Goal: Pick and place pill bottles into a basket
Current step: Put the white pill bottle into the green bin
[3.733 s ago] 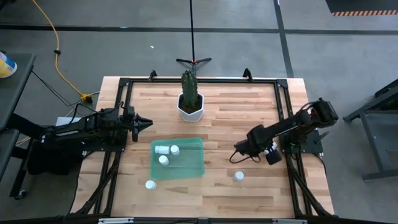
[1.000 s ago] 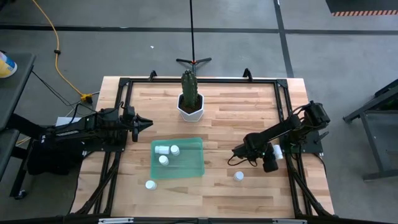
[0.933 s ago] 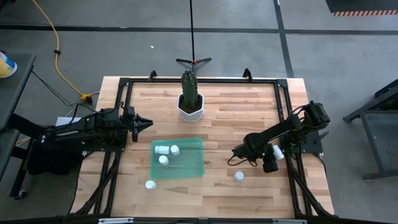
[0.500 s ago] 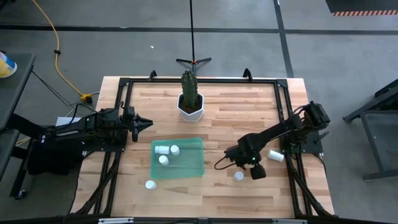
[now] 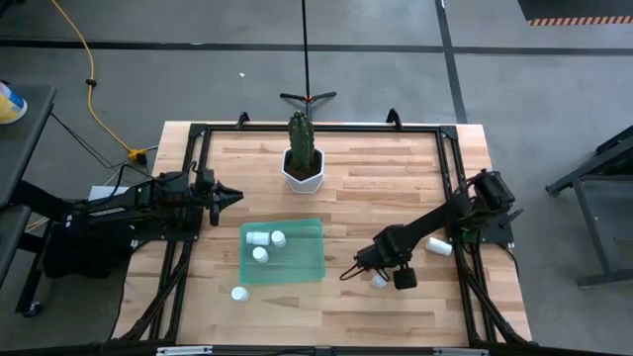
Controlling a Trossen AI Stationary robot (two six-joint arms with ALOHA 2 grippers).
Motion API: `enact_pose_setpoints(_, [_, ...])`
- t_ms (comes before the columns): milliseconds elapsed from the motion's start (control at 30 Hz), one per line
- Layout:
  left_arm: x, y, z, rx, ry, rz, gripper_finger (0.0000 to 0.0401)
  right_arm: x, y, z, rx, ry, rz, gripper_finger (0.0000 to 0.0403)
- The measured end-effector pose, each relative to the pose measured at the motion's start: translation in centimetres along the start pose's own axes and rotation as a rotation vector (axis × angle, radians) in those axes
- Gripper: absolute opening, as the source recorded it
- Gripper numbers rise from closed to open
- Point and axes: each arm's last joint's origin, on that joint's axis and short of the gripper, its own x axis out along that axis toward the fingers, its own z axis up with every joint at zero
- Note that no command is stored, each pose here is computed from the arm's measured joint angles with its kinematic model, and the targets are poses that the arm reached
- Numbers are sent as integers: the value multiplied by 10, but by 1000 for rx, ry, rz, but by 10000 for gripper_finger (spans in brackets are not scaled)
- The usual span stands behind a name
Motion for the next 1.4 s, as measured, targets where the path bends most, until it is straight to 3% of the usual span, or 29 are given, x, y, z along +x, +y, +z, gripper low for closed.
enact_pose_setpoints(400, [0,-1,0,4,3,-16,97,-15,-13,12,139,32,-87,303])
enact_pose_setpoints(800, [0,-1,0,4,8,-43,97,-29,-33,-8,208,206,-127,303])
enact_pose_setpoints(1033, [0,-2,0,4,7,-44,97,-40,-36,-23,268,197,-129,303])
enact_pose_setpoints(1400, [0,-2,0,4,7,-46,97,-28,-41,-58,419,246,-48,303])
